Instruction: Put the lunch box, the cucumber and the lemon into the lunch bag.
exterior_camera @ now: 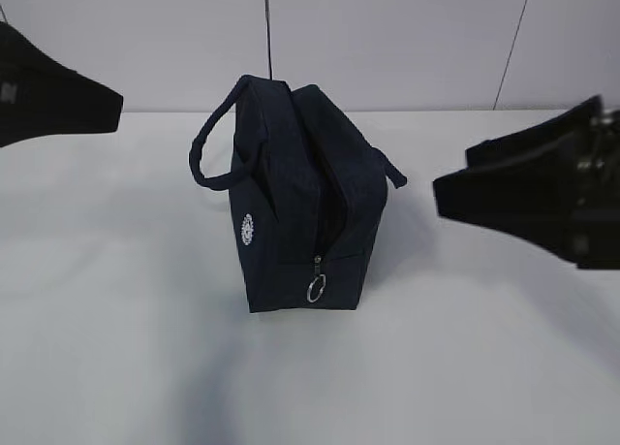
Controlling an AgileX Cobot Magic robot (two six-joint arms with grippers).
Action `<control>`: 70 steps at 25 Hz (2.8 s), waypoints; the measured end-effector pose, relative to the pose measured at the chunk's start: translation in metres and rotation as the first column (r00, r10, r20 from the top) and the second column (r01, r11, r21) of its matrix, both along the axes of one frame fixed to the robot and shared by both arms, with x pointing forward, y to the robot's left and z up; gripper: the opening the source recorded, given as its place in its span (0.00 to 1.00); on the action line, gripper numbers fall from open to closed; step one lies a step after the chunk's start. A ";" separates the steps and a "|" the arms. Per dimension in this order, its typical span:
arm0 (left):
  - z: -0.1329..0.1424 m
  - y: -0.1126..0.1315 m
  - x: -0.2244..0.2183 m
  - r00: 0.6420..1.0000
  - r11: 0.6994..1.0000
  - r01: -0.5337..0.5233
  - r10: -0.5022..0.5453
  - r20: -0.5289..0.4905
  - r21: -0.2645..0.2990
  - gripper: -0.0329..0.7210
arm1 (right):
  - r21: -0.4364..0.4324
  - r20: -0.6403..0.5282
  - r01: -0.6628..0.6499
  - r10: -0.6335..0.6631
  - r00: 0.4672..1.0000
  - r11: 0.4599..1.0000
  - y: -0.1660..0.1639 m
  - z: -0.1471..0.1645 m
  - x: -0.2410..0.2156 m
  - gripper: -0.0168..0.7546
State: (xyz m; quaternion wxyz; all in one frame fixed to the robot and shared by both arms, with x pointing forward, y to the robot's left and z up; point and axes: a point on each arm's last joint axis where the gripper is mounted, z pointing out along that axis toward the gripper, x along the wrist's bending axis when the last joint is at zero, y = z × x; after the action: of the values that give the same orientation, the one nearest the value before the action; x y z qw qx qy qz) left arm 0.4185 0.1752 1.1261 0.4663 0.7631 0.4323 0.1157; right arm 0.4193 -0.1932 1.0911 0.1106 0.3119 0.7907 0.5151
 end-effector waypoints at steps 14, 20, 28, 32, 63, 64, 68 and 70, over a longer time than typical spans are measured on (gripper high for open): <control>0.000 0.000 0.000 1.000 1.000 -0.001 0.001 0.002 -0.001 0.47 | 0.061 -0.367 0.121 -0.090 0.926 0.991 0.022 -0.087 0.071 0.53; 0.000 0.000 0.000 1.000 1.000 -0.001 0.001 0.002 -0.001 0.47 | 0.091 -0.511 0.261 -0.180 0.840 0.961 0.025 -0.120 0.090 0.53; 0.000 0.000 0.000 1.000 1.000 -0.001 0.001 0.002 -0.001 0.47 | 0.040 -0.593 0.306 -0.224 0.774 0.951 0.043 -0.153 0.093 0.53; 0.000 0.000 0.000 1.000 1.000 -0.001 0.001 0.002 -0.001 0.47 | 0.011 -0.580 0.347 -0.277 0.766 0.938 0.054 -0.162 0.093 0.53; 0.000 0.000 0.000 1.000 1.000 -0.002 0.002 0.004 -0.002 0.47 | 0.026 -0.557 0.346 -0.274 0.784 0.938 0.077 -0.168 0.125 0.52; 0.000 0.000 0.000 1.000 1.000 -0.002 0.002 0.004 -0.002 0.47 | 0.019 -0.557 0.349 -0.280 0.782 0.937 0.077 -0.170 0.126 0.52; 0.000 -0.001 0.001 1.000 1.000 -0.002 0.002 -0.001 -0.004 0.47 | -0.009 -0.570 0.356 -0.297 0.766 0.934 0.077 -0.181 0.128 0.51; 0.000 -0.001 0.001 1.000 1.000 -0.002 0.002 -0.001 -0.004 0.47 | -0.013 -0.571 0.357 -0.300 0.764 0.934 0.078 -0.183 0.129 0.46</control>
State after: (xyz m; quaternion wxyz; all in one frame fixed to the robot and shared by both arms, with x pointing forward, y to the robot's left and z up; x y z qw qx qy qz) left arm 0.4193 0.1747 1.1258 0.4674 0.7618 0.4336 0.1150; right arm 0.5484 -0.1156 0.9082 -0.0545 0.5886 0.6947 0.4098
